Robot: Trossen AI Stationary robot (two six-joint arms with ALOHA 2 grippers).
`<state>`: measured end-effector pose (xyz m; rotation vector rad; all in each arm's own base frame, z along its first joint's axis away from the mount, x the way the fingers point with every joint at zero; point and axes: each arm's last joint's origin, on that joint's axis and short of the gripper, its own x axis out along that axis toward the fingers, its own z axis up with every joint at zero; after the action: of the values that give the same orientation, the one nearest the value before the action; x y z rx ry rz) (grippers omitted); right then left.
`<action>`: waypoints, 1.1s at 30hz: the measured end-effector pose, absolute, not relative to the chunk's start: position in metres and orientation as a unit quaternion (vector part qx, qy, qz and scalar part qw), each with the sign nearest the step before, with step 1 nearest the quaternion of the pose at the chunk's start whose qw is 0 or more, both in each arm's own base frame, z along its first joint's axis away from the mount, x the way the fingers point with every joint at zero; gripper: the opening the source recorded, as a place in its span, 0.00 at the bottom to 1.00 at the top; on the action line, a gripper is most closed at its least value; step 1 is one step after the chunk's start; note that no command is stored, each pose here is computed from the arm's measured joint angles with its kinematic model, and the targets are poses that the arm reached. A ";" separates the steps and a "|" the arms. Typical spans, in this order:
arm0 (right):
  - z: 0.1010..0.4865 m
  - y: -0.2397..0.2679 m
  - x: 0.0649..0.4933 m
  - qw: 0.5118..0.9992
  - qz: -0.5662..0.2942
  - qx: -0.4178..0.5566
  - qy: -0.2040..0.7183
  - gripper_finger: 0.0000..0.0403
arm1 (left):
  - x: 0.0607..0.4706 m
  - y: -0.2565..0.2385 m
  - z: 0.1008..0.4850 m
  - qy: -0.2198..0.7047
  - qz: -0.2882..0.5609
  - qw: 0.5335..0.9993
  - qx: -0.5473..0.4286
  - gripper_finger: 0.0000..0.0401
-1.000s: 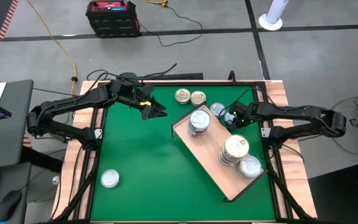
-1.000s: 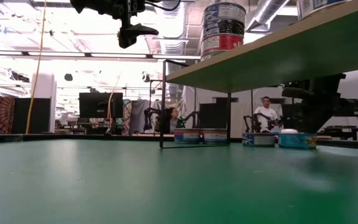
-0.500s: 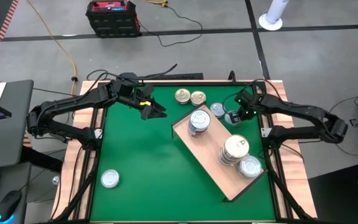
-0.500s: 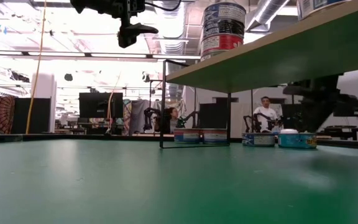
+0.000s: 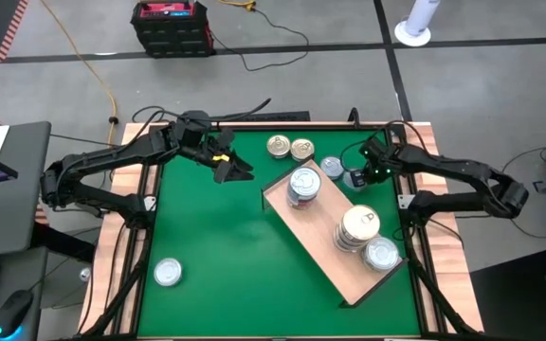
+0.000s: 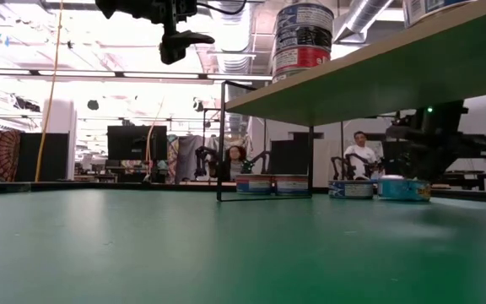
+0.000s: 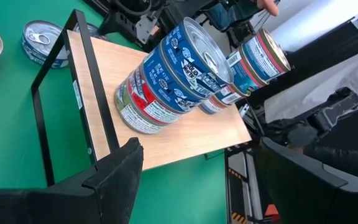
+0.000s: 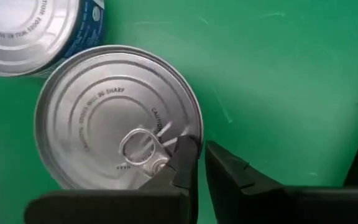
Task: Stack canned seafood by type on shelf
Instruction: Stack the light blue tuna can on top of the blue tuna can on the shelf
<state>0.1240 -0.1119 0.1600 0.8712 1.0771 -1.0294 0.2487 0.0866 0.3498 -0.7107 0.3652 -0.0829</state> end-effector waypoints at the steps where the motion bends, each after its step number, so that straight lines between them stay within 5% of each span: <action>1: 0.155 -0.112 0.123 0.645 -0.454 0.385 0.480 0.14 | 0.249 0.087 0.350 0.178 -0.041 0.921 -0.345 0.75; 12: 0.147 -0.111 0.113 0.581 -0.502 0.378 0.517 0.03 | 0.249 0.086 0.350 0.179 -0.045 0.922 -0.341 0.75; 19: 0.146 -0.117 0.108 0.557 -0.527 0.392 0.508 0.08 | 0.249 0.086 0.350 0.180 -0.053 0.919 -0.346 0.75; 33: 0.226 -0.103 0.107 0.652 -0.522 0.361 0.415 0.09 | 0.249 0.086 0.350 0.180 -0.051 0.914 -0.359 0.75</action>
<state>0.1073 -0.1030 0.2264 0.8203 0.9417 -1.1854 0.2488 0.0860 0.3500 -0.7390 0.3709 -0.1050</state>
